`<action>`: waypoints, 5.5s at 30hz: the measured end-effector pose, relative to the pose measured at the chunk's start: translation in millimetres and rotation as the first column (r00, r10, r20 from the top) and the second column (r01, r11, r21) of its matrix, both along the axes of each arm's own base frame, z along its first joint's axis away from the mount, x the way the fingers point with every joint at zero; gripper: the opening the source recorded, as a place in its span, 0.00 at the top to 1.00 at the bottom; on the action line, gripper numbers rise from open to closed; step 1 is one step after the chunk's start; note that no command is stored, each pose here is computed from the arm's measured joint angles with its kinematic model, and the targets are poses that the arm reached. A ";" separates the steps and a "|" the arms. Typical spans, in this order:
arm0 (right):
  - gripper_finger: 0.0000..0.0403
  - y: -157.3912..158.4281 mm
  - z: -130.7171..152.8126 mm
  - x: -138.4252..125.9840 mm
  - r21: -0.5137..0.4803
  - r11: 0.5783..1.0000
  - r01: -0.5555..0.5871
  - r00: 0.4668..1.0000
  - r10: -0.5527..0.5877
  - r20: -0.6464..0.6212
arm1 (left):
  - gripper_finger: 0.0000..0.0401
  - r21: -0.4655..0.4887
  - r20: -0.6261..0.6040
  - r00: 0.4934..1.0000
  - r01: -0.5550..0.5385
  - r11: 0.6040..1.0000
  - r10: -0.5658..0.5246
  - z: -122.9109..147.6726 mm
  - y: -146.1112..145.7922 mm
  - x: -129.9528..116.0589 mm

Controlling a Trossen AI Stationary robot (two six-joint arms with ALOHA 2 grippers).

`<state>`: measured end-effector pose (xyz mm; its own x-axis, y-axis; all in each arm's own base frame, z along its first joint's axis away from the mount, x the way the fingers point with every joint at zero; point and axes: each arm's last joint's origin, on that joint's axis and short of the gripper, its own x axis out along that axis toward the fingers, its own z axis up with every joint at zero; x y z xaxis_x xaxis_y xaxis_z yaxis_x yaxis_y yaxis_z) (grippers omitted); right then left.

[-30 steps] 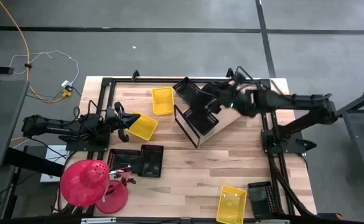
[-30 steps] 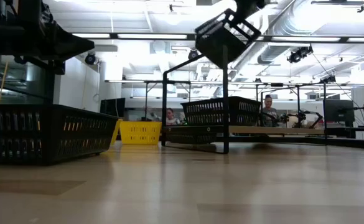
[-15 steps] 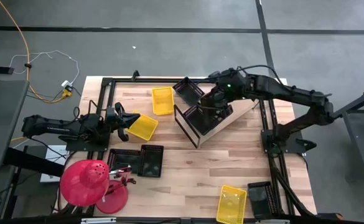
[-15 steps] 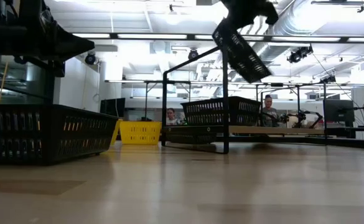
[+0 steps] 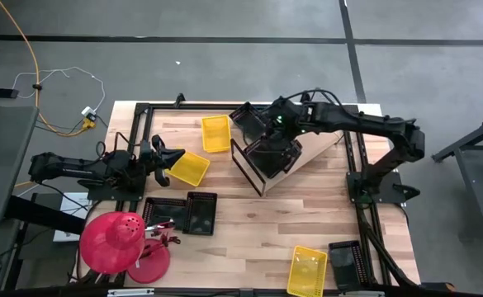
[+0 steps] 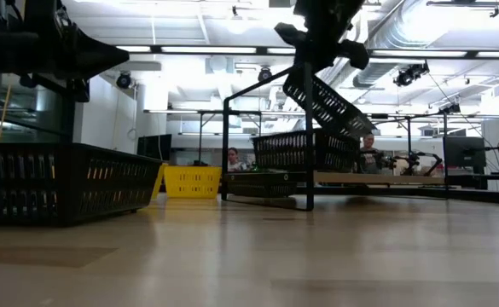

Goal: Stack baskets on shelf by color
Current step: Stack the black bin on top of the black bin on the shelf

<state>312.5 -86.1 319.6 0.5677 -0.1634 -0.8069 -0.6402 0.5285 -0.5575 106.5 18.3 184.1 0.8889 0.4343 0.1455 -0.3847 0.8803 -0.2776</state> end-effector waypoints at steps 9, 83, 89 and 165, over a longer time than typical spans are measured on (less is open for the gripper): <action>1.00 6.2 -14.2 14.9 0.002 0.999 -0.036 0.999 0.036 -0.023 | 1.00 0.000 -0.001 1.000 -0.002 1.000 0.002 -0.1 0.1 0.0; 1.00 28.4 -8.1 20.8 -0.096 0.987 0.127 0.987 -0.136 -0.090 | 1.00 -0.006 -0.015 1.000 0.012 1.000 -0.012 -1.8 -0.2 0.4; 1.00 29.4 -9.8 17.8 -0.118 0.992 0.054 0.987 -0.071 -0.145 | 1.00 -0.006 -0.015 1.000 0.010 1.000 -0.010 -1.7 -0.2 0.4; 0.99 46.3 -40.5 -142.0 0.545 0.198 0.815 0.262 -0.964 -0.042 | 1.00 0.025 -0.029 1.000 0.006 1.000 -0.005 -1.6 -0.2 0.4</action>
<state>170.5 -39.9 279.1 0.4331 -0.4364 -0.7887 0.5509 0.8207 -0.1516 106.8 18.1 182.6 0.8953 0.4258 0.1306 -0.3871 0.8890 -0.2446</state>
